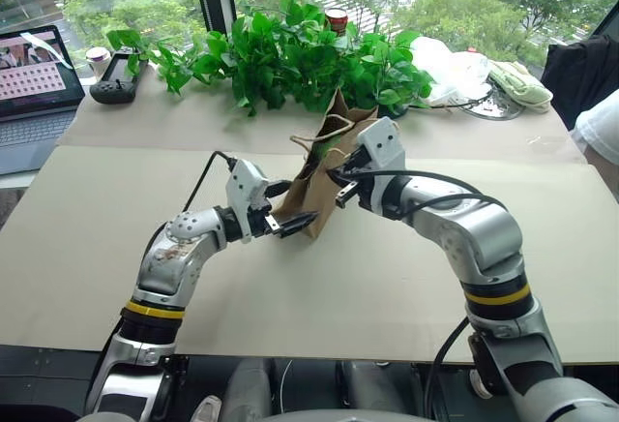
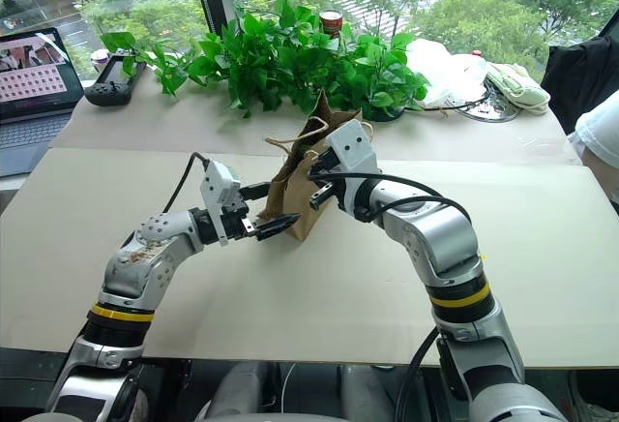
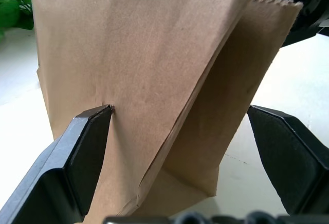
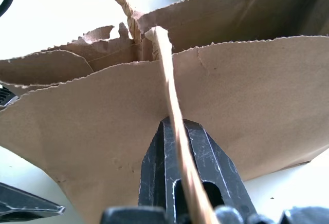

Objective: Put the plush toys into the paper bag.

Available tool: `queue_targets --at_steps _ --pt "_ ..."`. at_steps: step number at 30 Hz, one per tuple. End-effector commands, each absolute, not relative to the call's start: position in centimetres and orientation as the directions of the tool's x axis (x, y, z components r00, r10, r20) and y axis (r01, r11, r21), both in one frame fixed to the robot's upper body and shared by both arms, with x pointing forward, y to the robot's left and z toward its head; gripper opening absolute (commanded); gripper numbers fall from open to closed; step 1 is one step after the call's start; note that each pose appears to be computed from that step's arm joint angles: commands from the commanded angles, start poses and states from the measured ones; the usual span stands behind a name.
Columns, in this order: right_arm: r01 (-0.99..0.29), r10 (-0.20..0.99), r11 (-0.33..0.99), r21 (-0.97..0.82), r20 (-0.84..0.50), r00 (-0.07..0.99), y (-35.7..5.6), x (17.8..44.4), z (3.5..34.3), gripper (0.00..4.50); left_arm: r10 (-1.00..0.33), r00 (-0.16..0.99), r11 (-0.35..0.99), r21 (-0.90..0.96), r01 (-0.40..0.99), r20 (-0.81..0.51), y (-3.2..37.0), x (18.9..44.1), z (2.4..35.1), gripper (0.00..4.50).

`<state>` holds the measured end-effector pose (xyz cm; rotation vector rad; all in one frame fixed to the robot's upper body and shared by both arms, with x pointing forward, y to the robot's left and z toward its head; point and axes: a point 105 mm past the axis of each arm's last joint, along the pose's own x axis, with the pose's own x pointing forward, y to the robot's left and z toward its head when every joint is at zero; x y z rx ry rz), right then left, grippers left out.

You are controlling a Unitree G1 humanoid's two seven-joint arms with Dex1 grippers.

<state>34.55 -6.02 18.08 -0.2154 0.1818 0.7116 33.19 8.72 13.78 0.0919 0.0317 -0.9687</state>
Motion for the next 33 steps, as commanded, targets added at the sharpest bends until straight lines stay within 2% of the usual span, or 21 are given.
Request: queue_targets --at_steps 1,13,16,21,26,33 --pt "-0.658 0.630 0.739 -0.146 -0.197 0.751 -5.8 34.5 19.4 0.01 -0.796 0.605 0.598 0.128 0.791 -0.023 8.1 33.8 14.9 4.50" --pt "-0.665 0.637 0.736 -0.129 -0.200 0.744 -5.1 34.3 19.1 0.01 -0.696 0.716 0.716 0.132 0.685 0.059 7.0 35.9 15.5 4.50" --pt "-0.664 0.637 0.736 -0.128 -0.200 0.744 -5.1 34.3 19.0 0.00 -0.684 0.726 0.727 0.135 0.673 0.063 7.1 36.0 15.4 3.80" --pt "-0.664 0.636 0.737 -0.126 -0.202 0.745 -5.1 34.3 19.0 0.00 -0.672 0.737 0.738 0.129 0.662 0.066 7.4 36.3 15.2 1.90" --pt "-0.673 0.643 0.728 -0.131 -0.207 0.737 -5.2 34.0 19.0 0.00 -0.662 0.747 0.747 0.127 0.652 0.062 7.5 36.5 15.2 0.32" --pt "-0.776 0.754 0.601 -0.192 -0.185 0.630 -6.2 30.0 20.2 0.00 -0.639 0.766 0.769 0.100 0.632 0.068 7.8 37.1 15.3 0.32"
